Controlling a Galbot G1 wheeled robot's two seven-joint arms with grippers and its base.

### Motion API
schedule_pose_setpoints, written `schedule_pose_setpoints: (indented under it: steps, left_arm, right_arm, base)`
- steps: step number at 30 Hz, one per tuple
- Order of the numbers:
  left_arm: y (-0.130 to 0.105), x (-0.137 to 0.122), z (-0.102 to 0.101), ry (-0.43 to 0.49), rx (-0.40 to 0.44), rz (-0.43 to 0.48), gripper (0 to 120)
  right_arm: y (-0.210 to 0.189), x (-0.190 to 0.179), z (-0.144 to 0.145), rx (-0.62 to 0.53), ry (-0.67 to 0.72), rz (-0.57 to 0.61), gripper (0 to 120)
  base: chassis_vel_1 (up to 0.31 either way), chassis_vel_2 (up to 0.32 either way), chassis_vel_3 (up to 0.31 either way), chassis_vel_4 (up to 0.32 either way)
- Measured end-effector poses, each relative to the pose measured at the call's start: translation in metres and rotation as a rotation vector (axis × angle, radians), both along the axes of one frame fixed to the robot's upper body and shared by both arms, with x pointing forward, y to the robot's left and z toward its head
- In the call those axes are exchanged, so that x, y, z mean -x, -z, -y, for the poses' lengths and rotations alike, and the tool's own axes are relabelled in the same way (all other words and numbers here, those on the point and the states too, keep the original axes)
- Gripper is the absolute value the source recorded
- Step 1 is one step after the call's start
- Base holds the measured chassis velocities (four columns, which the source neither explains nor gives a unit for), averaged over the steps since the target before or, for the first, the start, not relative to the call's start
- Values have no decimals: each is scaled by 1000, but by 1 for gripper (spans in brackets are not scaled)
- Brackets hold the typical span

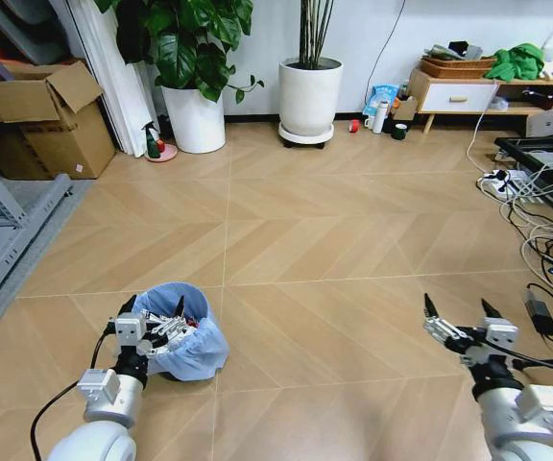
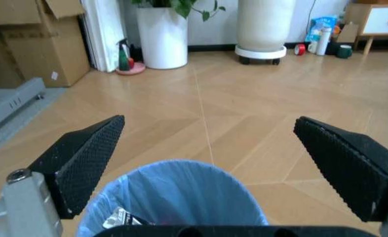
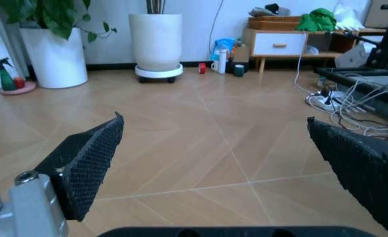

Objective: Pick up the trash bin and place the garbage on the floor into it.

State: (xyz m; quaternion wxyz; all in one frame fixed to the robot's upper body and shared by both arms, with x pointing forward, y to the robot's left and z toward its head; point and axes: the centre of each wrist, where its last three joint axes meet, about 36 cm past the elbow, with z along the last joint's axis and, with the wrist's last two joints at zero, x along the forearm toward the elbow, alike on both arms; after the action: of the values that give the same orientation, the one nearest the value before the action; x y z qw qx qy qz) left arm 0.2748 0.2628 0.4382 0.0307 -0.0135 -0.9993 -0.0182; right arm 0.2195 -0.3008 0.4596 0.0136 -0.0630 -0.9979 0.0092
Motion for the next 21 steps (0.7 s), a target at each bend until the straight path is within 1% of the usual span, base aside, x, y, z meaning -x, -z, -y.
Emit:
schedule_pose_setpoints:
  steps: [1,3,5,7,10,12,14,16,17,19,20,21]
  left_arm:
    - [0,0,0,0,0,0,100]
    - [-8,5,4,-6,3,14,100]
    - [-13,10,5,-12,-14,32,100]
    - [-14,11,4,-14,-21,39,100]
    - [-16,12,-1,-19,-40,50,100]
    - [-19,13,-11,4,-52,49,100]
    - [-20,13,-14,12,-55,46,100]
    - [-24,14,-21,39,-64,38,100]
    - [-24,14,-21,39,-64,38,100]
    - [-26,16,-25,52,-62,27,100]
    - [-26,16,-26,53,-64,25,100]
    - [-26,16,-26,53,-64,25,100]
  right_arm:
    - [0,0,0,0,0,0,100]
    - [-7,6,-3,2,-14,23,100]
    - [-16,12,-5,26,-31,54,100]
    - [-17,13,-5,35,-35,61,100]
    - [-19,15,-7,42,-43,72,100]
    - [-16,12,-14,15,-72,65,100]
    - [-15,11,-16,5,-84,60,100]
    - [-11,3,-22,-24,-142,35,100]
    - [-11,3,-22,-24,-142,35,100]
    - [-11,-9,-27,-25,-190,28,100]
    - [-13,-17,-32,-28,-199,25,100]
    - [-13,-17,-32,-28,-199,25,100]
  base:
    - [0,0,0,0]
    - [0,0,0,0]
    - [0,0,0,0]
    - [0,0,0,0]
    - [0,0,0,0]
    - [0,0,0,0]
    - [0,0,0,0]
    - [0,0,0,0]
    - [0,0,0,0]
    - [0,0,0,0]
    - [0,0,0,0]
    - [0,0,0,0]
